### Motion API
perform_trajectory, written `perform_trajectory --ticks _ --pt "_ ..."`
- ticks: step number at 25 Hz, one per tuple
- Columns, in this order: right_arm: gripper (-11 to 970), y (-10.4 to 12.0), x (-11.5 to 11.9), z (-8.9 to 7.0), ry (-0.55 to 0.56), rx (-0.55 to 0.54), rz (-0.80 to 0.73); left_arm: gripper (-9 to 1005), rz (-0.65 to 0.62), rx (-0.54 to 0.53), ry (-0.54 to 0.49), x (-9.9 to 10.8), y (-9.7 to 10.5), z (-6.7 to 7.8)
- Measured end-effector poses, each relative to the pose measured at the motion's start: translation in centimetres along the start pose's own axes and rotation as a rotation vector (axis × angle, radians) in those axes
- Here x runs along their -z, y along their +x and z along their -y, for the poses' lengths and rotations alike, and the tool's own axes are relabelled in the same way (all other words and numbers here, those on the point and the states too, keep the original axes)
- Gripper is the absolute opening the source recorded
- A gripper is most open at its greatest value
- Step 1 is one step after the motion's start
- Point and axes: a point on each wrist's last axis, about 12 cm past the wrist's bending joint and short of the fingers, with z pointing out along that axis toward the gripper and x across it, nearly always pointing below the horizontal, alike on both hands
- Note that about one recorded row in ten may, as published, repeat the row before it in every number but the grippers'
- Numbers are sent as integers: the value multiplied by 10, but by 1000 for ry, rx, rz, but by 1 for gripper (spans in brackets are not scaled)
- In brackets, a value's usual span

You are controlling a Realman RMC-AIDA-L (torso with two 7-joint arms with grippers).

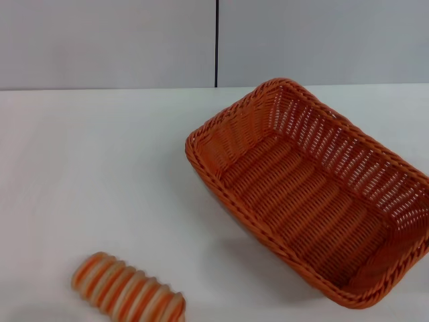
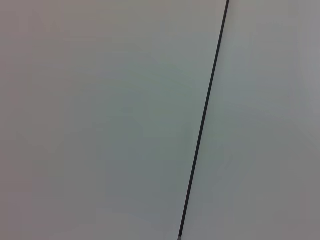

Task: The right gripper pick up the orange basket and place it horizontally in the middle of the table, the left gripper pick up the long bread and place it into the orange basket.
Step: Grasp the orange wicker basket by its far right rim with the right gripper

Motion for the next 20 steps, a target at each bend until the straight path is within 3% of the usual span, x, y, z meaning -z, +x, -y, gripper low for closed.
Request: perform_trajectory --ticks 12,19,20 --pt "651 0 -9 -2 -111 -13 -78 784 -17 -3 -7 0 2 -2" --pt "650 -28 -33 8 -281 -76 -198 784 -48 0 -13 -8 7 -1" --pt "650 -41 -44 10 -340 -97 -257 784 -53 1 -13 -10 7 -1"
